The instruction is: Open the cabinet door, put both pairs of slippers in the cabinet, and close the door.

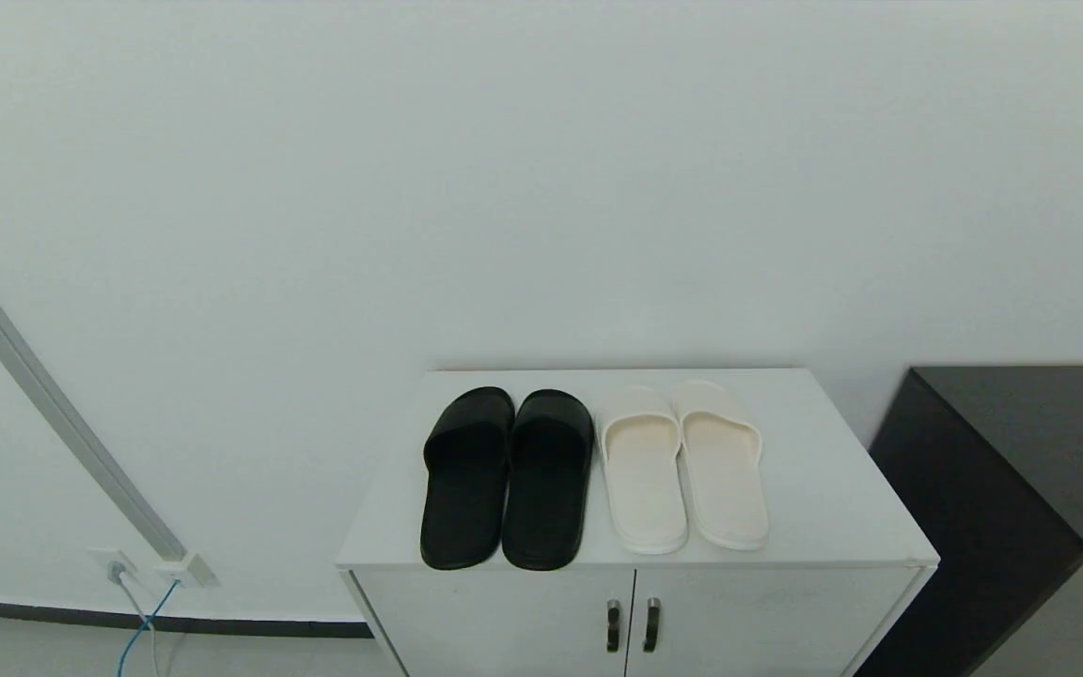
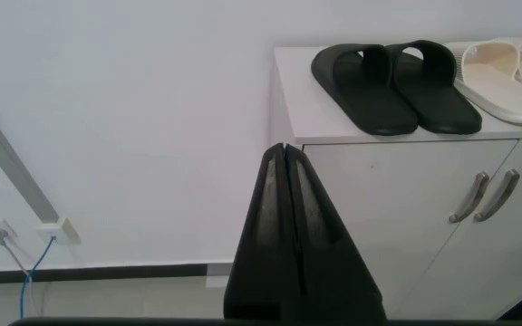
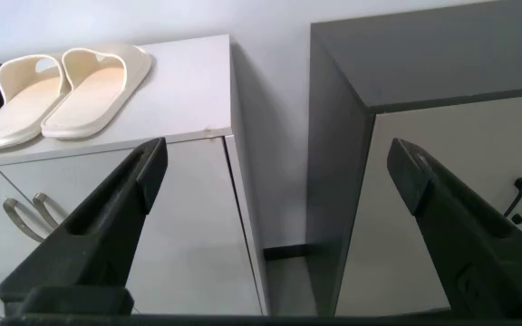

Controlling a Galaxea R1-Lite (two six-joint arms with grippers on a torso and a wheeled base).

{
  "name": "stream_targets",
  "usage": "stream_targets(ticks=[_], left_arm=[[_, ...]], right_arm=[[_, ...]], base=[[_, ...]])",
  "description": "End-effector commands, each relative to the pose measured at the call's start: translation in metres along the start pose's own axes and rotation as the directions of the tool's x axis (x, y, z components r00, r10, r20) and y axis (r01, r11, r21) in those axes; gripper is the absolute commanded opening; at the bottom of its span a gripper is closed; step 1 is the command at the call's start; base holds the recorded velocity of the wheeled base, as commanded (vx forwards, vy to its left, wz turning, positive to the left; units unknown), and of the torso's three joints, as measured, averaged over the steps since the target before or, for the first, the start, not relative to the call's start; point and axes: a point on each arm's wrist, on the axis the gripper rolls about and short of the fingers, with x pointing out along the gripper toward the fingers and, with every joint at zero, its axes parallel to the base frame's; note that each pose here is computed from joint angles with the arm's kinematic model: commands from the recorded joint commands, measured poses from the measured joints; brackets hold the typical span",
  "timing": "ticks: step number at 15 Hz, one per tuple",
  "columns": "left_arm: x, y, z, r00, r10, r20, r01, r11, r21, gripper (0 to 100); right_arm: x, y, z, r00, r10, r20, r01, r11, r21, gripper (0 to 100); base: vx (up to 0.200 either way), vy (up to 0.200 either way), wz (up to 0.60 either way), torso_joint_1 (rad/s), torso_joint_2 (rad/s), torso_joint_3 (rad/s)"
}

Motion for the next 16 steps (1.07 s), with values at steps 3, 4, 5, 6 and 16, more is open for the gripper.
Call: stream_targets(ticks=[3, 4, 5, 6, 16], left_arm=[[0.0001, 0.0000, 0.0000, 1.000, 0.000, -0.001, 0.000, 1.000, 0.000, 0], [0.0001, 0.0000, 0.0000, 1.000, 0.000, -0.001, 0.000, 1.000, 0.000, 0], [0.0001, 0.0000, 0.0000, 1.000, 0.000, -0.001, 0.000, 1.000, 0.000, 0], [0.0001, 0.0000, -0.0002, 1.000, 0.000, -0.003, 0.000, 1.000, 0.000, 0], [0.0001, 0.0000, 0.0000, 1.000, 0.000, -0.001, 0.000, 1.000, 0.000, 0]], right_arm=[[0.0000, 0.0000, -0.0001, 1.000, 0.000, -0.001, 0.000, 1.000, -0.005, 100], [0.0000, 0.0000, -0.0001, 1.000, 0.002, -0.001, -0.002, 1.000, -0.005, 100], [0.0000, 0.0000, -0.0001, 1.000, 0.002, -0.001, -0.002, 1.000, -0.006, 100], [0.0000, 0.0000, -0.0001, 1.000, 0.002, -0.001, -0.002, 1.000, -0.006, 100], [-0.0013, 0.0004, 0.0083, 1.000, 0.003, 0.021, -0.003, 1.000, -0.005, 100]], base=[[0.000, 0.000, 0.00, 0.000, 0.00, 0.000], [0.000, 0.000, 0.00, 0.000, 0.00, 0.000], [0.000, 0.000, 0.00, 0.000, 0.00, 0.000], [0.000, 0.000, 0.00, 0.000, 0.00, 0.000], [0.000, 0.000, 0.00, 0.000, 0.00, 0.000]])
